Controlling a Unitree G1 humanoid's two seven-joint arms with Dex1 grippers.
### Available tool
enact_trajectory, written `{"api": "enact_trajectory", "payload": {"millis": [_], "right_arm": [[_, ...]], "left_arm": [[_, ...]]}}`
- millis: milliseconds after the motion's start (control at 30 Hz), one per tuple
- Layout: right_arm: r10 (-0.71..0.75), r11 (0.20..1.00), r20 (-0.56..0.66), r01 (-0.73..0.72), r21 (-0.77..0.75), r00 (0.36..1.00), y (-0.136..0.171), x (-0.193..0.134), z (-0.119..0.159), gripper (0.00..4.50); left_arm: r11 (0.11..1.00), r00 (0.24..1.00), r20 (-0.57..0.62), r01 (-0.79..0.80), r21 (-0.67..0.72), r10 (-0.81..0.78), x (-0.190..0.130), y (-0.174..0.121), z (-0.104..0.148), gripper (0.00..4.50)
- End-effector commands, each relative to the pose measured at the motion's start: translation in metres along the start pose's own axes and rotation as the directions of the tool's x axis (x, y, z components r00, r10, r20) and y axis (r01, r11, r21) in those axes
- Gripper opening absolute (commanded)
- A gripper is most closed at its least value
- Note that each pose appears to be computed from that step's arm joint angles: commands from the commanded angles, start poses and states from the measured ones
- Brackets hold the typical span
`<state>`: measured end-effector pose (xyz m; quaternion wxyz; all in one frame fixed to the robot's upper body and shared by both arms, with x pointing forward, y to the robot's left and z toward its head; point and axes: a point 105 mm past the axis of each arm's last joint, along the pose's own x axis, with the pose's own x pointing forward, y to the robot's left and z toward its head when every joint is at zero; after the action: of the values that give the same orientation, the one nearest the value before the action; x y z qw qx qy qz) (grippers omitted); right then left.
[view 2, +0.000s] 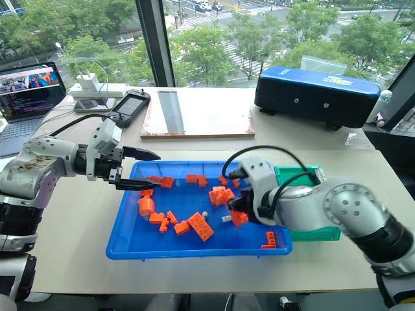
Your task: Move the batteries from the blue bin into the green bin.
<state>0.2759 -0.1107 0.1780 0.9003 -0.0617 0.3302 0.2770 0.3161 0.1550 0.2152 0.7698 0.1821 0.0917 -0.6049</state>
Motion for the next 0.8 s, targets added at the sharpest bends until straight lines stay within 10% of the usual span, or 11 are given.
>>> {"api": "enact_trajectory", "payload": {"millis": [33,133,500,800], "right_arm": [[-0.093,0.995,0.048,0.094,-0.030,0.995,-0.025,-0.009,0.014,0.44],[-0.109,0.994,0.062,0.110,-0.016,0.992,-0.031,-0.005,0.016,0.44],[-0.064,0.997,0.119,0.068,-0.029,0.991,-0.022,0.000,0.029,4.38],[0.197,0.945,-0.031,-0.198,-0.260,0.980,0.033,0.008,-0.008,4.45]], "left_arm": [[0.999,1.000,0.021,-0.012,0.042,0.011,-0.003,0.000,0.008,4.50],[0.999,1.000,0.020,-0.012,0.042,0.011,-0.002,-0.001,0.007,4.50],[0.999,1.000,0.016,-0.016,0.038,0.015,-0.002,-0.001,0.005,4.50],[0.999,1.000,0.014,-0.016,0.042,0.015,-0.001,0.000,0.005,4.50]]}}
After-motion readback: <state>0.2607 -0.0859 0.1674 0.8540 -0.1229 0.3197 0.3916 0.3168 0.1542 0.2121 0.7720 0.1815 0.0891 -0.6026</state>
